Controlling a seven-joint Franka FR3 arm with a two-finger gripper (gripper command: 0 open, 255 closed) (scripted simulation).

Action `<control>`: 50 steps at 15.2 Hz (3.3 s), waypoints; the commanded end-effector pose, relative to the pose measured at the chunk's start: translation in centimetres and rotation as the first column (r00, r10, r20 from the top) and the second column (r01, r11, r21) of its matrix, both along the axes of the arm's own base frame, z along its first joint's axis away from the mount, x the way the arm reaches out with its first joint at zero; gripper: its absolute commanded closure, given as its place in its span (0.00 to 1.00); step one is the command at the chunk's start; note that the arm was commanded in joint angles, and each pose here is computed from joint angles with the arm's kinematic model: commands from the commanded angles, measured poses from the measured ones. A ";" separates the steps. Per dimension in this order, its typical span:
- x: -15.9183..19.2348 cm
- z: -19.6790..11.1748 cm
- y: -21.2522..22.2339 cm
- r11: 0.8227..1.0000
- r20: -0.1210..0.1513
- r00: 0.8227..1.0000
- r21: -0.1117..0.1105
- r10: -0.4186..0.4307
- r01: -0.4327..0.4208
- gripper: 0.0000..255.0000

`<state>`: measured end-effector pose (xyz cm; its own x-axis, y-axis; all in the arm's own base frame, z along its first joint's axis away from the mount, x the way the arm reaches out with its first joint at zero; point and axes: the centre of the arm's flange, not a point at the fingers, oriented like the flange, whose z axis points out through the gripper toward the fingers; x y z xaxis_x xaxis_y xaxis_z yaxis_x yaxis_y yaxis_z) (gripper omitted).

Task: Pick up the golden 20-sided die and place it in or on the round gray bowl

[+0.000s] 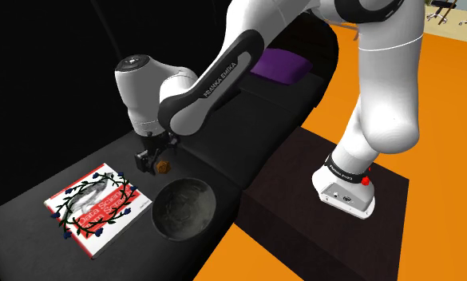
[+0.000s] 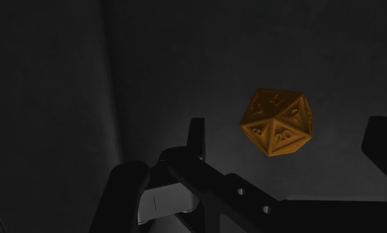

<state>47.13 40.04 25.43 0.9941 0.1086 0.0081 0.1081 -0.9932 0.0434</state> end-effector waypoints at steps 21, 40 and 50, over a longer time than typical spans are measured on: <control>0.0 -1.4 0.0 1.000 0.000 1.000 0.000 0.000 0.000 1.00; 0.0 8.6 0.0 1.000 0.000 1.000 0.000 0.000 0.000 1.00; -1.2 13.1 0.4 1.000 0.000 1.000 0.000 0.000 0.000 1.00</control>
<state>46.57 40.16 38.43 0.9941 0.1082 0.0088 0.1077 -0.9932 0.0433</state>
